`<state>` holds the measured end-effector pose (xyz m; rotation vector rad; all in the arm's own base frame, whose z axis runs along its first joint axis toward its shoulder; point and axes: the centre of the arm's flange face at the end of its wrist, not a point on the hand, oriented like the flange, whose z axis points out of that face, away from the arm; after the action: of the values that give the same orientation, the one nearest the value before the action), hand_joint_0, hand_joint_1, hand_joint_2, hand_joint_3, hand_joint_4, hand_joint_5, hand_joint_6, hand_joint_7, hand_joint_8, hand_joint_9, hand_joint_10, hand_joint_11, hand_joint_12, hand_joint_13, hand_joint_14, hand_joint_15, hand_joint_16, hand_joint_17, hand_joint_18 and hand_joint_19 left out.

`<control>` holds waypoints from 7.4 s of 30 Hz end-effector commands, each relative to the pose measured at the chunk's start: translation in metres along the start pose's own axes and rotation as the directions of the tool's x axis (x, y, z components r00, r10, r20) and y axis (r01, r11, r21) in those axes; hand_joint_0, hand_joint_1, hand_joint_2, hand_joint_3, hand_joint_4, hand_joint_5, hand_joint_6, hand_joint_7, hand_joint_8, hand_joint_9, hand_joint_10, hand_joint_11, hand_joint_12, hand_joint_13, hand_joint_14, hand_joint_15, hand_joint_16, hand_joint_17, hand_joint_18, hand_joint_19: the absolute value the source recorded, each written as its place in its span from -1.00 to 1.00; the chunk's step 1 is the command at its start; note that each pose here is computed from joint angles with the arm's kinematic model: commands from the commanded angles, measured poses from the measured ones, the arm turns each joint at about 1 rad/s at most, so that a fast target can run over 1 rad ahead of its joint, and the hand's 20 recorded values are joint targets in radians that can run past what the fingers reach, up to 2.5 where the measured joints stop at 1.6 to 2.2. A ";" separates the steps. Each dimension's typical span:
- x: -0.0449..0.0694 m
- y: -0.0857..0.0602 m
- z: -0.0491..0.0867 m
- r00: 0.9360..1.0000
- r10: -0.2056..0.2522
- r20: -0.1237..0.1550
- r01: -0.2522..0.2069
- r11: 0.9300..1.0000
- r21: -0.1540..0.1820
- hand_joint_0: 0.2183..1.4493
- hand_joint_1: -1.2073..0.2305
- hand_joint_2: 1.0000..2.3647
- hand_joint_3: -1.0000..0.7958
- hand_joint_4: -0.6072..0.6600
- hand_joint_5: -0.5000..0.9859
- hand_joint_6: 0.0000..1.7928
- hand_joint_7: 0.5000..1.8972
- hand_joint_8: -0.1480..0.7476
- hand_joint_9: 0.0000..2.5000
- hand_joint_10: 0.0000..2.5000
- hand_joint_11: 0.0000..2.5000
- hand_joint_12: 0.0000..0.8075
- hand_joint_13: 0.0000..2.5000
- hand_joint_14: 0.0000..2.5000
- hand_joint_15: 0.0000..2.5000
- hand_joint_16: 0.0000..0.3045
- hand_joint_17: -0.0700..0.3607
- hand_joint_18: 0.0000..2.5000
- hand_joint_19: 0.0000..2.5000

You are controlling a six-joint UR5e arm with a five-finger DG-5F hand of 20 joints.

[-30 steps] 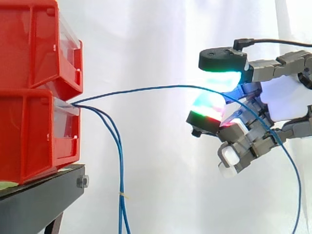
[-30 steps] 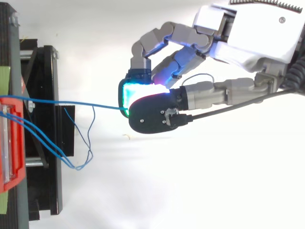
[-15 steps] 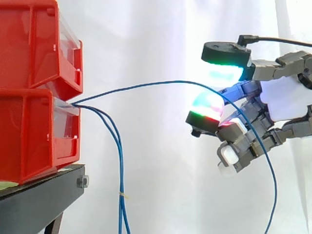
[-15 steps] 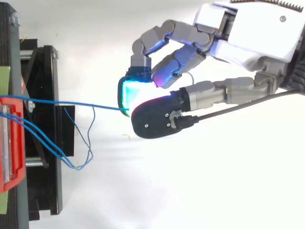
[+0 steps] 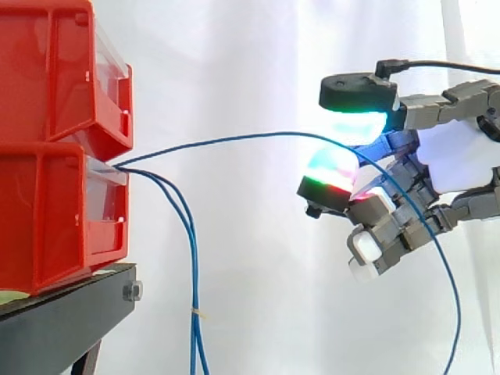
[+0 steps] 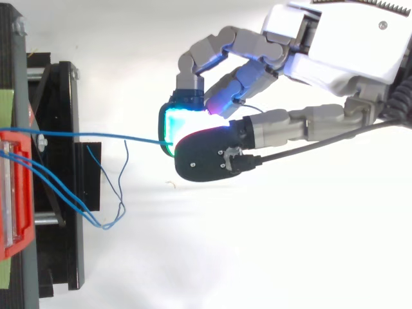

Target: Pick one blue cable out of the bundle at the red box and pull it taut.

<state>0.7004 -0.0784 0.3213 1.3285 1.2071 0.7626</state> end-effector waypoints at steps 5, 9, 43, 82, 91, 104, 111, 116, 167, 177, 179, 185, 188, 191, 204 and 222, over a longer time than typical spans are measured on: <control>0.000 0.001 0.000 1.000 0.001 0.000 -0.001 1.000 -0.001 -0.35 -0.37 -0.97 0.02 0.15 -0.53 0.02 -0.12 0.14 -0.19 -0.99 -0.02 -0.04 -0.35 -0.98 -0.52 -0.64 -0.10 -0.48 -0.65; 0.000 0.000 0.000 1.000 0.001 0.000 -0.001 1.000 0.000 -0.34 -0.39 -0.97 0.04 0.11 -0.52 0.03 -0.12 0.15 -0.19 -0.99 -0.02 -0.04 -0.34 -0.98 -0.53 -0.64 -0.10 -0.48 -0.65; 0.001 0.000 0.000 1.000 0.015 -0.001 -0.015 1.000 -0.003 -0.41 -0.35 -0.99 -0.32 0.21 -0.54 0.01 -0.19 0.08 -0.21 -0.99 -0.02 -0.09 -0.36 -0.98 -0.51 -0.66 -0.14 -0.52 -0.62; 0.001 0.000 0.000 1.000 0.020 0.000 -0.020 1.000 -0.001 -0.34 -0.52 -0.98 0.16 0.00 -0.46 -0.01 0.14 0.15 -0.11 -0.99 -0.02 0.00 -0.33 -0.98 -0.54 -0.61 -0.05 -0.45 -0.67; 0.002 0.000 0.000 0.999 0.034 -0.001 -0.034 0.999 -0.001 -0.34 -0.52 -0.99 0.16 0.02 -0.46 -0.01 0.16 0.15 -0.13 -0.99 -0.06 0.01 -0.35 -0.98 -0.56 -0.61 -0.05 -0.45 -0.68; 0.002 0.000 0.000 1.000 0.020 -0.004 -0.020 1.000 -0.002 -0.34 -0.51 -0.99 0.15 0.04 -0.46 -0.01 0.15 0.16 -0.21 -0.99 -0.17 0.02 -0.38 -0.99 -0.58 -0.61 -0.05 -0.47 -0.68; 0.002 0.000 0.000 1.000 0.019 -0.003 -0.019 1.000 0.000 -0.34 -0.50 -0.99 0.15 0.05 -0.46 -0.01 0.14 0.17 -0.24 -0.99 -0.25 0.02 -0.39 -0.99 -0.59 -0.60 -0.04 -0.47 -0.68; 0.002 0.000 0.000 1.000 0.019 -0.003 -0.019 1.000 0.000 -0.34 -0.50 -0.99 0.15 0.06 -0.46 -0.01 0.15 0.16 -0.25 -0.99 -0.26 0.02 -0.40 -0.99 -0.60 -0.60 -0.04 -0.47 -0.68; 0.002 0.000 0.000 1.000 0.020 -0.003 -0.020 1.000 -0.002 -0.35 -0.49 -0.99 0.14 0.10 -0.46 -0.01 0.14 0.16 -0.25 -0.99 -0.30 0.02 -0.39 -0.99 -0.60 -0.60 -0.04 -0.47 -0.69; 0.002 0.000 0.000 1.000 0.020 -0.003 -0.020 1.000 -0.002 -0.35 -0.49 -0.99 0.14 0.10 -0.46 -0.02 0.14 0.16 -0.25 -0.99 -0.29 0.02 -0.39 -0.99 -0.60 -0.60 -0.04 -0.46 -0.68; 0.002 0.000 0.000 1.000 0.020 -0.003 -0.020 1.000 -0.002 -0.35 -0.49 -0.99 0.14 0.10 -0.46 -0.02 0.14 0.16 -0.25 -0.99 -0.30 0.01 -0.39 -0.99 -0.60 -0.61 -0.05 -0.47 -0.68; 0.002 0.000 0.000 1.000 0.019 -0.003 -0.019 1.000 0.000 -0.35 -0.49 -0.99 0.13 0.10 -0.46 -0.02 0.15 0.16 -0.25 -0.99 -0.29 0.01 -0.39 -0.99 -0.60 -0.60 -0.05 -0.46 -0.68; 0.002 0.000 0.000 1.000 0.020 -0.003 -0.020 1.000 -0.002 -0.35 -0.49 -0.99 0.13 0.10 -0.46 -0.02 0.15 0.16 -0.25 -0.99 -0.29 0.01 -0.39 -0.99 -0.60 -0.60 -0.04 -0.47 -0.68; 0.002 0.000 0.000 1.000 0.020 -0.003 -0.020 1.000 -0.002 -0.35 -0.49 -0.99 0.13 0.10 -0.46 -0.02 0.14 0.16 -0.25 -0.99 -0.29 0.01 -0.39 -0.99 -0.60 -0.60 -0.04 -0.46 -0.68; 0.002 0.000 0.000 1.000 0.020 -0.003 -0.020 1.000 -0.002 -0.35 -0.49 -0.99 0.13 0.10 -0.46 -0.02 0.14 0.16 -0.25 -0.99 -0.30 0.01 -0.39 -0.99 -0.60 -0.60 -0.05 -0.46 -0.68; 0.002 0.000 0.000 1.000 0.020 -0.003 -0.020 1.000 -0.002 -0.35 -0.49 -0.99 0.13 0.11 -0.46 -0.02 0.14 0.16 -0.25 -0.99 -0.30 0.01 -0.39 -0.99 -0.60 -0.61 -0.05 -0.46 -0.68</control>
<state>0.7008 -0.0762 0.3210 1.3403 1.1969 0.7797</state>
